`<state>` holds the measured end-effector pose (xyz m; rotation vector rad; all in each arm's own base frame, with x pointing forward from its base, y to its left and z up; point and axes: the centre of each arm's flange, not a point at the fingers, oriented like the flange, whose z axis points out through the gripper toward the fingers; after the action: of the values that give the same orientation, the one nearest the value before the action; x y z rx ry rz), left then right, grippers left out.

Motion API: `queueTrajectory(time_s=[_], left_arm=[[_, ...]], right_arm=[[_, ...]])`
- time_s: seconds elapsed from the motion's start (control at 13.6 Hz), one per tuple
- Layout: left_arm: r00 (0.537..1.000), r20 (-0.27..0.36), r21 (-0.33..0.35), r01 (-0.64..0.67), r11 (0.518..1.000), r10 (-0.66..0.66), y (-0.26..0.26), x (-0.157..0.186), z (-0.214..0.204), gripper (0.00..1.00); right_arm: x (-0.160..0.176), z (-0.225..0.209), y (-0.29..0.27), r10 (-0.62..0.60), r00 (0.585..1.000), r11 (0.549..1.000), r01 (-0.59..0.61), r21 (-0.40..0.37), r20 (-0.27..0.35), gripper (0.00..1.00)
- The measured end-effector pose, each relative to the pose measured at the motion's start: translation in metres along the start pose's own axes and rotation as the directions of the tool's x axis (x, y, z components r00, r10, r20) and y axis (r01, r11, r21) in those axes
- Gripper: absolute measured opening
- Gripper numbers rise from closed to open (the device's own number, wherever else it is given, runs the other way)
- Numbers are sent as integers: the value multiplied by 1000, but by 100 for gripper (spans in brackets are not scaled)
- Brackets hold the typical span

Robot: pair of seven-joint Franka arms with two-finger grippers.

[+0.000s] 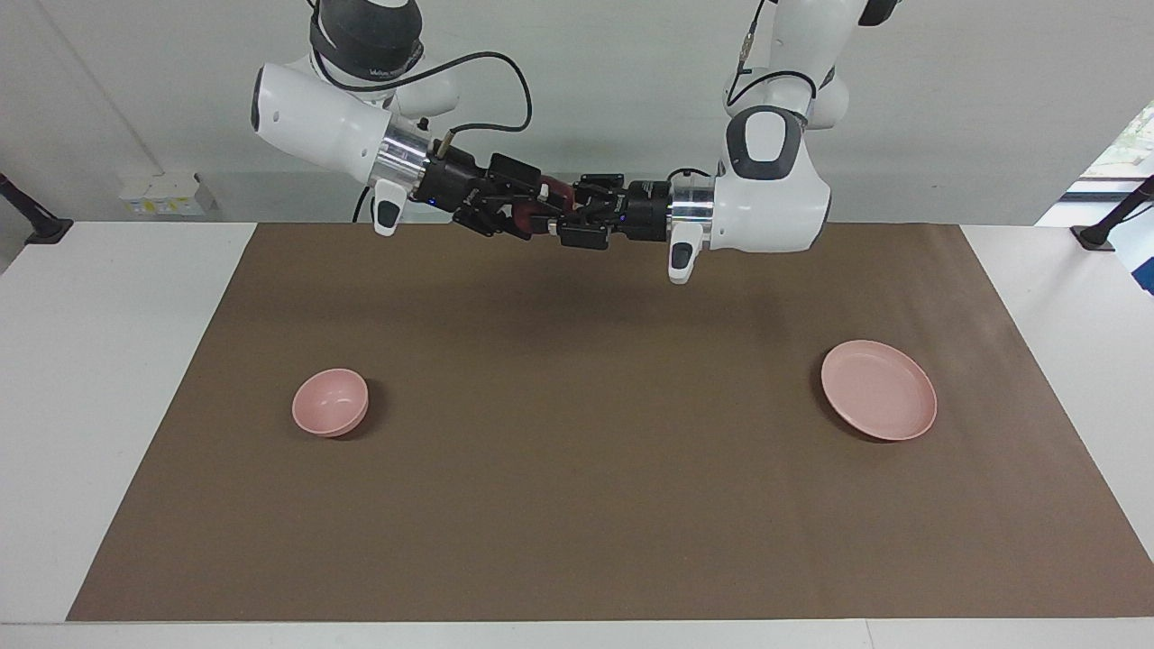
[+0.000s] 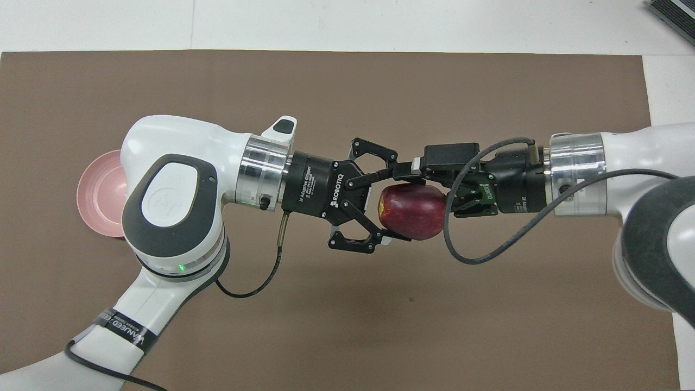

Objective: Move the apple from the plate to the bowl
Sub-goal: 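Bring the apple to the right gripper and close the right gripper on it, then open the left gripper and pull it back from the apple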

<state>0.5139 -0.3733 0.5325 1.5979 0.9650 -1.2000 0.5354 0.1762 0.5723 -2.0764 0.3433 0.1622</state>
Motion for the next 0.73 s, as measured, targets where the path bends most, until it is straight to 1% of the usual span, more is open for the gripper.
queueTrajectory(time_s=[0.29,0.73], left_arm=[[1000,-6,-17,4,1000,-4,1,2,-2,74],[1000,-3,-20,6,1000,-6,0,1,2,74]], right_arm=[[-8,1,2,2,998,1000,-1,-11,70,100],[-8,-3,3,4,997,1000,-3,-9,74,100]])
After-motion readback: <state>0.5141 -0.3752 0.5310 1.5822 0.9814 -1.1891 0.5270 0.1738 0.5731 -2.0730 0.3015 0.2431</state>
